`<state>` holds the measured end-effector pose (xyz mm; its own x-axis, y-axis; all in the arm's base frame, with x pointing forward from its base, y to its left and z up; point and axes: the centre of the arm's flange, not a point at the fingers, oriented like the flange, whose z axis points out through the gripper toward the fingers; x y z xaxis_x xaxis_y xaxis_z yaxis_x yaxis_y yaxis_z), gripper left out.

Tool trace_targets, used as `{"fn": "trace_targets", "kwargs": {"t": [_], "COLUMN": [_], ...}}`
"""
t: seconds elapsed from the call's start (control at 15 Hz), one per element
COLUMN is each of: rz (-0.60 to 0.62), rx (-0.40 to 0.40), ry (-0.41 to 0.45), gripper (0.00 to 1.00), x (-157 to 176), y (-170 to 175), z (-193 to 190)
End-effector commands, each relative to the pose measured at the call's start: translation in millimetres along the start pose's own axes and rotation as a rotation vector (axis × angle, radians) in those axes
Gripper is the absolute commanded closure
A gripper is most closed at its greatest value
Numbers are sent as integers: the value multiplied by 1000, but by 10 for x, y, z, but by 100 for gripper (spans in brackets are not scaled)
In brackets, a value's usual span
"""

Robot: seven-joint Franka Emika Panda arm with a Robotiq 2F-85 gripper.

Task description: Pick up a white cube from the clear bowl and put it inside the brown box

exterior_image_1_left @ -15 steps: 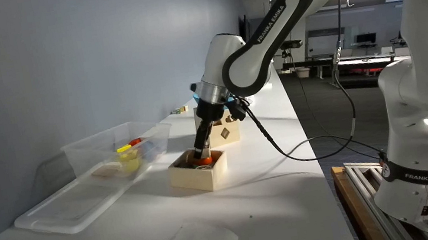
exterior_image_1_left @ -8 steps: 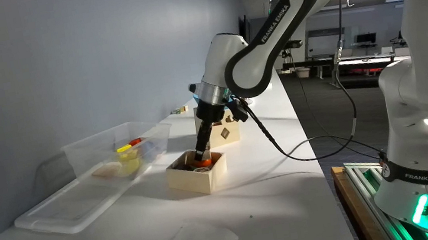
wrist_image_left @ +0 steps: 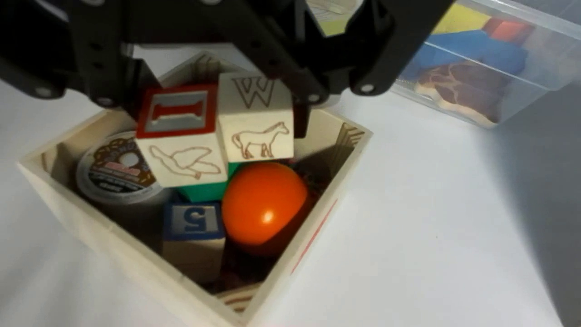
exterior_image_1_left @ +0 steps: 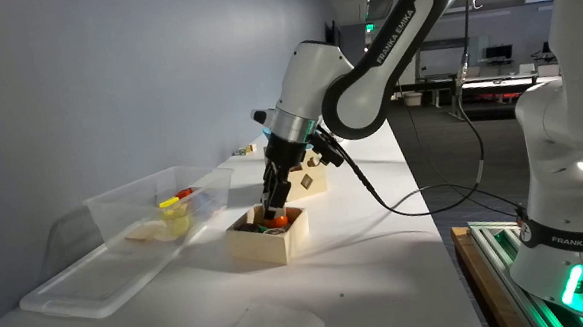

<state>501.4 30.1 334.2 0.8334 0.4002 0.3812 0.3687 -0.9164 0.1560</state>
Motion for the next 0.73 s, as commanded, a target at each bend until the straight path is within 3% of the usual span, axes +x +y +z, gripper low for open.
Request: {"fn": "trace_targets", "kwargs": {"t": [0.0,0.13,0.33,0.6,0.67], "rz": [-73,-94,-141,-70,-91], "rx": [44,70,89,71,74], "ry": [3,7,33,158,91], "gripper": [7,0,0,0,0], "x": [-20,-20,-68,-198,-37], "y": [22,41,99,339,190], "z": [-83,-77,-90,-277,-139]}}
